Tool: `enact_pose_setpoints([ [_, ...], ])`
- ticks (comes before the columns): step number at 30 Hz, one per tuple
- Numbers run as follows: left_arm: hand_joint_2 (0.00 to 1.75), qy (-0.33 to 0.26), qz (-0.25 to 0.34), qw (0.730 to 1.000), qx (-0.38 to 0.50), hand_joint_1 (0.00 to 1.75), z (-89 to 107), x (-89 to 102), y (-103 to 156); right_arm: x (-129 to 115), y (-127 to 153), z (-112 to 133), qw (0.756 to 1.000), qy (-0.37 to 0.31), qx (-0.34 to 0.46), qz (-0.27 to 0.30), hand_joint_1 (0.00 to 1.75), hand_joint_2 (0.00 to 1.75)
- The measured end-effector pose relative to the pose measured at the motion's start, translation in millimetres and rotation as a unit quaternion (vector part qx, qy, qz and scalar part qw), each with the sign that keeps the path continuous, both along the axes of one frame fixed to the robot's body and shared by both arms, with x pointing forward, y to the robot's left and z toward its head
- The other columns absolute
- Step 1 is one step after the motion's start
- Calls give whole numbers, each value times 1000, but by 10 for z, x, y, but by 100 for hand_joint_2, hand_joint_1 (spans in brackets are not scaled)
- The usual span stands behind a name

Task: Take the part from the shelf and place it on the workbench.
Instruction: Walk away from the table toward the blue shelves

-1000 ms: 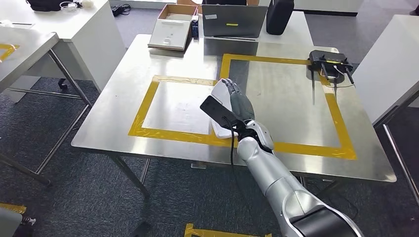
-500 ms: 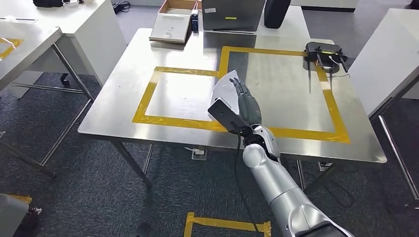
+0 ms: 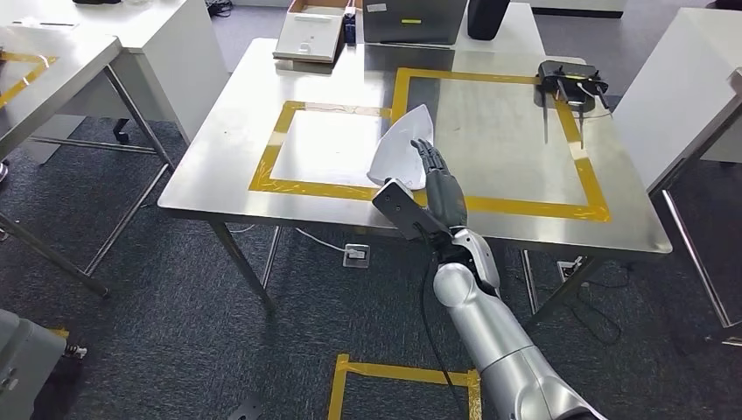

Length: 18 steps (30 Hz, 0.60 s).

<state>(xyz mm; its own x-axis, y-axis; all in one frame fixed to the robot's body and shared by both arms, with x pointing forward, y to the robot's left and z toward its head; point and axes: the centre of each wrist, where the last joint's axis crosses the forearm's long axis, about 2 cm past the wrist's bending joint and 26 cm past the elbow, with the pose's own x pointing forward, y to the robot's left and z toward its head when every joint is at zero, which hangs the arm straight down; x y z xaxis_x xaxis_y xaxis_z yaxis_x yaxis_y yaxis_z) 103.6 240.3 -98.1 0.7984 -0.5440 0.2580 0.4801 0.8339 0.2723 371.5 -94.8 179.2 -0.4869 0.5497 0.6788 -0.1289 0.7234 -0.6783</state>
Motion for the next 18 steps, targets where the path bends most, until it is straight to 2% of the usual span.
enact_pose_setpoints([
  [18,0,6,-7,1000,-2,0,-6,-29,-10,-263,-251,-293,999,24,13,-25,0,0],
])
